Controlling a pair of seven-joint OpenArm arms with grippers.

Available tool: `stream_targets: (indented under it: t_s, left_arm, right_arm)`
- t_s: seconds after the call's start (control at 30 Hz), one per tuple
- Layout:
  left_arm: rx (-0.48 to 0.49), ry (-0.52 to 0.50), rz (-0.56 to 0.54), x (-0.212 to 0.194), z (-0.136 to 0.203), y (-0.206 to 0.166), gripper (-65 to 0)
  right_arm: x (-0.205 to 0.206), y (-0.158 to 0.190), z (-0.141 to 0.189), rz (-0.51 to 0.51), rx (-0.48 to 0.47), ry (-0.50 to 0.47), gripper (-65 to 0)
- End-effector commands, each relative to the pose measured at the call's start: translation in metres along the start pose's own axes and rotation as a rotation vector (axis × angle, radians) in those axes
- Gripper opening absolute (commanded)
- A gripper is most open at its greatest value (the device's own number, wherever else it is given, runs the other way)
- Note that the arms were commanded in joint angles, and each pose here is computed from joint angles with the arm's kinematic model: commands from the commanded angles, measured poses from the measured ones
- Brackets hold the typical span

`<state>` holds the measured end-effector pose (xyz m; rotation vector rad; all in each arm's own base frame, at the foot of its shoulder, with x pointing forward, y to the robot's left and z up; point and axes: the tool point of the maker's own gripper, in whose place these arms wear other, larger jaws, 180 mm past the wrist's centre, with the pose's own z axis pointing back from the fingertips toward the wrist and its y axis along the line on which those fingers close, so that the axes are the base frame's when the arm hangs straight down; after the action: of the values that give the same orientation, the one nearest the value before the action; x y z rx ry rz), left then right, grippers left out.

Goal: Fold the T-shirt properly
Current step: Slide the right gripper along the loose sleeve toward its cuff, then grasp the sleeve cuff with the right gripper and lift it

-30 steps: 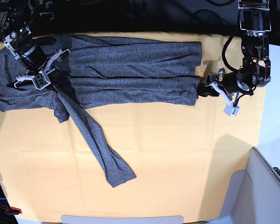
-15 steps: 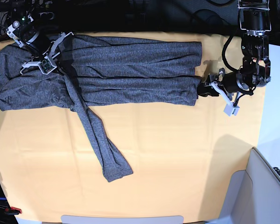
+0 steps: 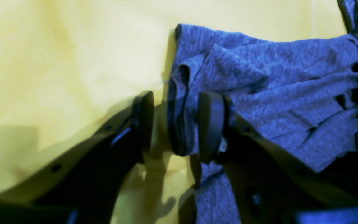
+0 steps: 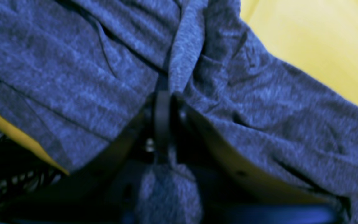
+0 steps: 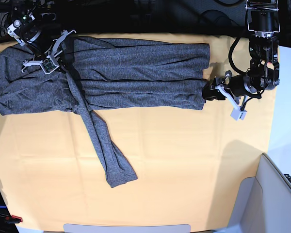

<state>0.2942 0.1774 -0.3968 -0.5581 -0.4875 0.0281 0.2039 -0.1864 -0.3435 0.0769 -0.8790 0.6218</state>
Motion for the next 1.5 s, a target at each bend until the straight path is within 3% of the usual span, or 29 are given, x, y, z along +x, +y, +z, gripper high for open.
stream_targets:
  t_s: [0.0,0.17,0.27,0.47,0.63,0.7,0.87,0.97,1.07,1.27,1.47]
  left_arm:
    - [-0.008,-0.041,-0.02,0.015,0.006,-0.002,-42.9]
    - [-0.008,-0.043,-0.021,0.016,0.007,-0.002,-42.9]
    - [-0.008,-0.043,-0.021,0.016,0.007,-0.002,-42.9]
    - [-0.009,-0.043,-0.021,0.016,0.006,-0.003,-42.9]
    - [-0.009,-0.043,-0.021,0.016,0.006,-0.003,-42.9]
    - [-0.008,-0.042,-0.02,0.016,0.006,-0.002,-42.9]
    - [-0.01,-0.042,-0.019,0.016,0.006,-0.003,-42.9]
    - [-0.01,-0.042,-0.019,0.016,0.006,-0.003,-42.9]
    - [-0.008,-0.042,-0.02,0.015,0.006,-0.002,-42.9]
    - [-0.008,-0.042,-0.02,0.015,0.006,-0.002,-42.9]
    - [-0.008,-0.041,-0.019,0.015,0.006,-0.002,-42.9]
  right_arm:
    - [0.008,-0.002,0.003,0.018,0.0,-0.018,-52.9]
    - [0.014,0.006,-0.002,0.024,0.025,-0.026,-32.6]
    - [0.025,0.01,-0.006,0.04,0.039,-0.055,-28.4]
    - [0.067,0.01,-0.022,0.074,0.053,-0.162,-28.2]
    - [0.128,-0.017,-0.036,-0.013,-0.052,-0.343,-28.2]
    - [0.141,-0.031,-0.046,-0.067,-0.09,-0.37,-28.2]
    - [0.156,-0.089,-0.093,-0.263,-0.313,-0.317,-28.2]
    - [0.166,-0.095,-0.121,-0.271,-0.356,-0.268,-28.2]
    - [0.183,-0.092,-0.149,-0.248,-0.332,-0.236,-28.2]
    - [0.194,-0.091,-0.207,-0.32,-0.23,-0.16,-28.2]
    - [0.197,-0.09,-0.246,-0.388,-0.201,-0.22,-28.2]
